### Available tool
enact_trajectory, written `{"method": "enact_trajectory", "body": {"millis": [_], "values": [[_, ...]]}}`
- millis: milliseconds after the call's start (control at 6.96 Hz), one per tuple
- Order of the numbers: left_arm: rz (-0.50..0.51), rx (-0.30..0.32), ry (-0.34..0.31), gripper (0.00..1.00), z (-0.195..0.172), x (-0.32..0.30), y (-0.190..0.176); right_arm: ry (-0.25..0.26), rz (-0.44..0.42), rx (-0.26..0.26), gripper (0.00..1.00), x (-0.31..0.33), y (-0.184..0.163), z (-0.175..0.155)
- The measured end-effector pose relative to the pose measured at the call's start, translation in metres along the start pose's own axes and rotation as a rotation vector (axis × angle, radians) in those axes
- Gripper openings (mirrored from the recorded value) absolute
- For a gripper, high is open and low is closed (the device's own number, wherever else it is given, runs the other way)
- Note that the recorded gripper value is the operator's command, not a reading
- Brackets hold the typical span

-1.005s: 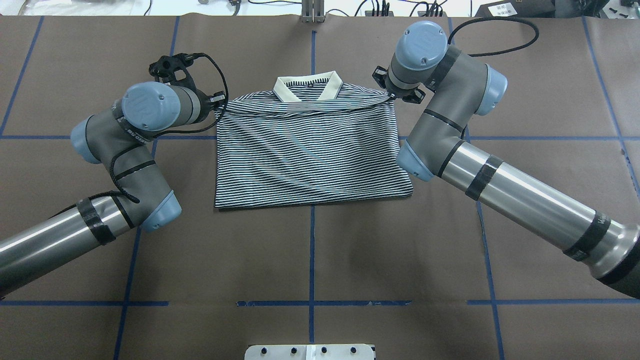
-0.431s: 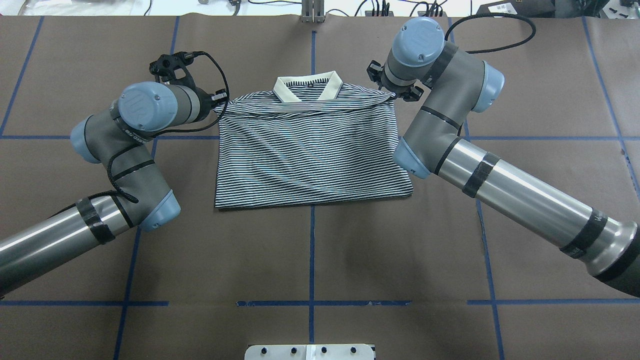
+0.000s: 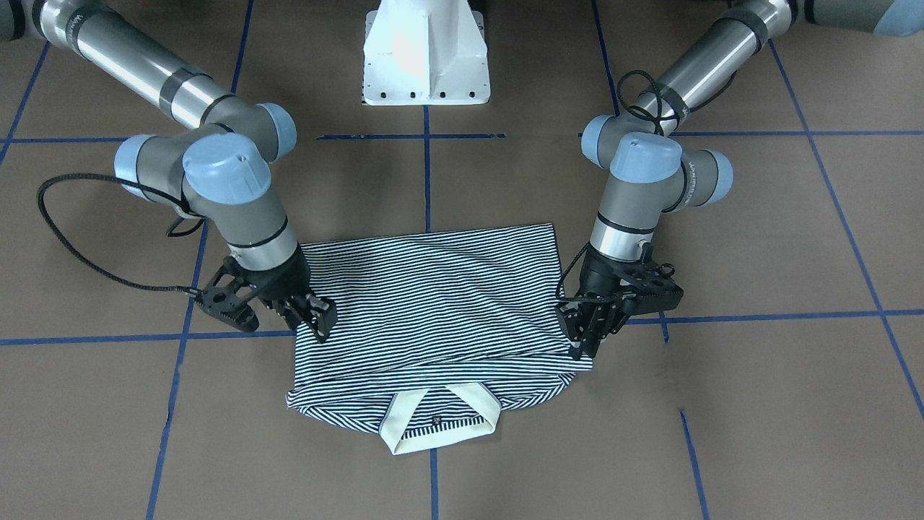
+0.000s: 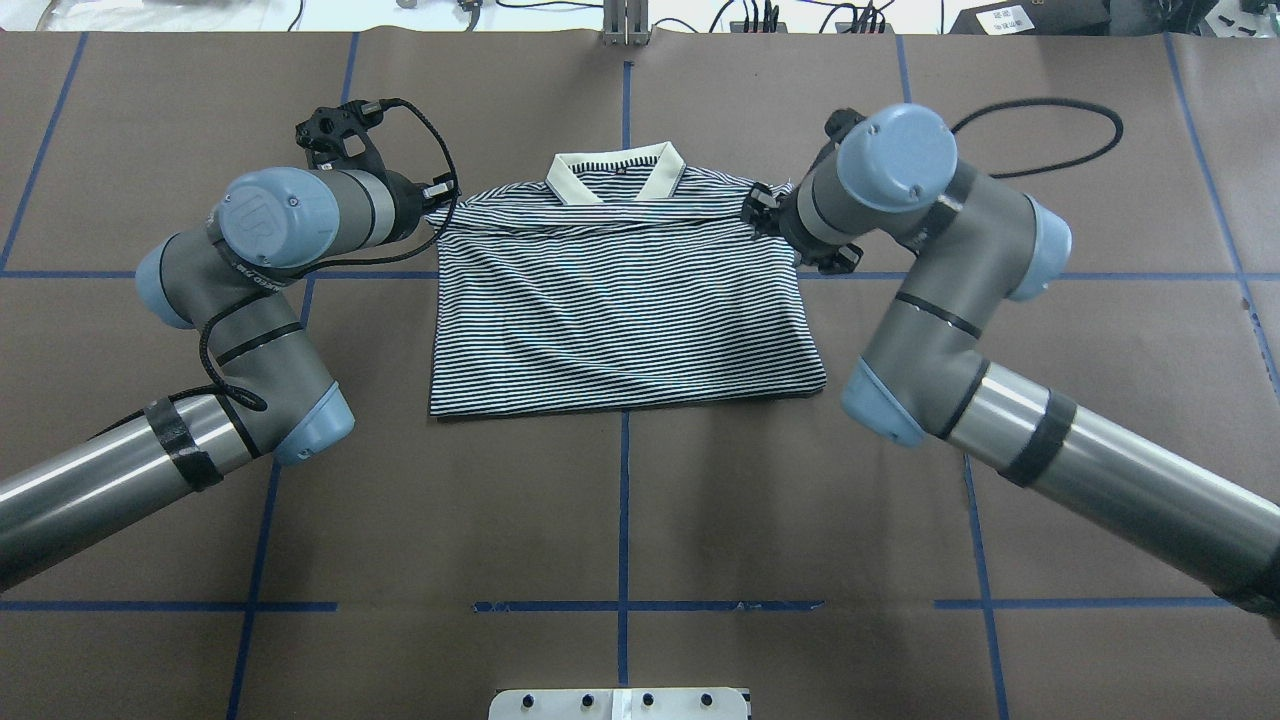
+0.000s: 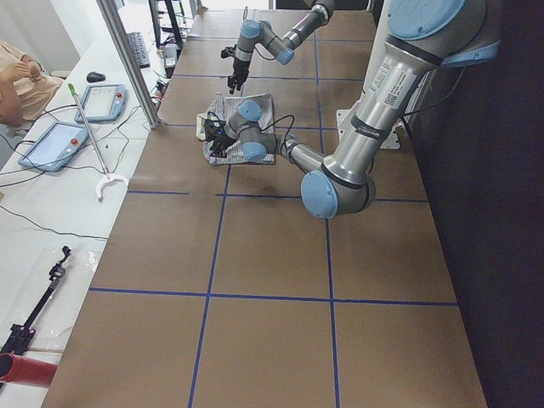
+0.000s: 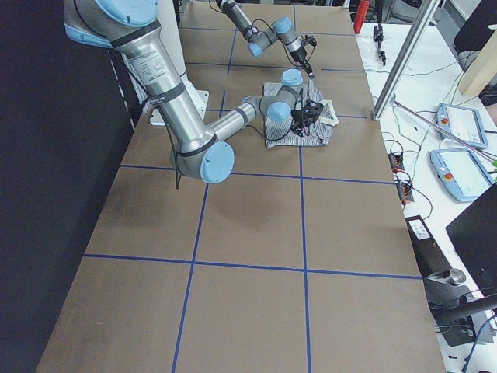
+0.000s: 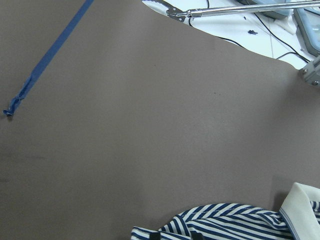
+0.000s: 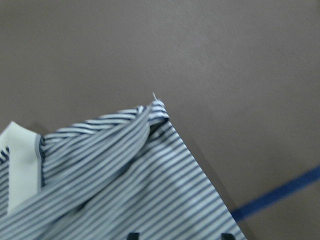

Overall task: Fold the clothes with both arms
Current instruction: 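Move the right gripper down to the folded shirt's side edge nearest it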

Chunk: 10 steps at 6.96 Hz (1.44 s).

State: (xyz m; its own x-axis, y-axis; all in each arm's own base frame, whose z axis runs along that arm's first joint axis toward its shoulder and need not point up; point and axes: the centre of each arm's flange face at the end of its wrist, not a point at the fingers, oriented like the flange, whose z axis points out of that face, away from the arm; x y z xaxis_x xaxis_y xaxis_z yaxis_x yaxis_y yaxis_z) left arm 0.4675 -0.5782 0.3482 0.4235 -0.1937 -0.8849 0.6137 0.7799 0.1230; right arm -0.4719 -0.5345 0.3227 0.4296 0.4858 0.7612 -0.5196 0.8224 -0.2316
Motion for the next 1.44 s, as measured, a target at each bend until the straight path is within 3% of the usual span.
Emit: {"method": "enact_trajectory", "body": {"millis": [287, 862, 1005, 1436], "values": [[-0.017, -0.002, -0.002, 0.36, 0.0, -0.005, 0.003, 0.003, 0.017, -0.048, 0.67, 0.053, 0.04, -0.015], [-0.022, 0.004, 0.01, 0.36, -0.007, 0.0, 0.003, 0.031, 0.014, -0.064, 0.66, 0.071, 0.062, -0.004], [-0.022, 0.005, 0.011, 0.36, -0.008, 0.0, 0.002, 0.04, 0.013, -0.062, 0.61, 0.073, 0.064, 0.0], [-0.034, 0.005, 0.011, 0.36, -0.008, 0.0, 0.002, 0.053, 0.013, -0.06, 0.08, 0.077, 0.065, 0.007]]}}
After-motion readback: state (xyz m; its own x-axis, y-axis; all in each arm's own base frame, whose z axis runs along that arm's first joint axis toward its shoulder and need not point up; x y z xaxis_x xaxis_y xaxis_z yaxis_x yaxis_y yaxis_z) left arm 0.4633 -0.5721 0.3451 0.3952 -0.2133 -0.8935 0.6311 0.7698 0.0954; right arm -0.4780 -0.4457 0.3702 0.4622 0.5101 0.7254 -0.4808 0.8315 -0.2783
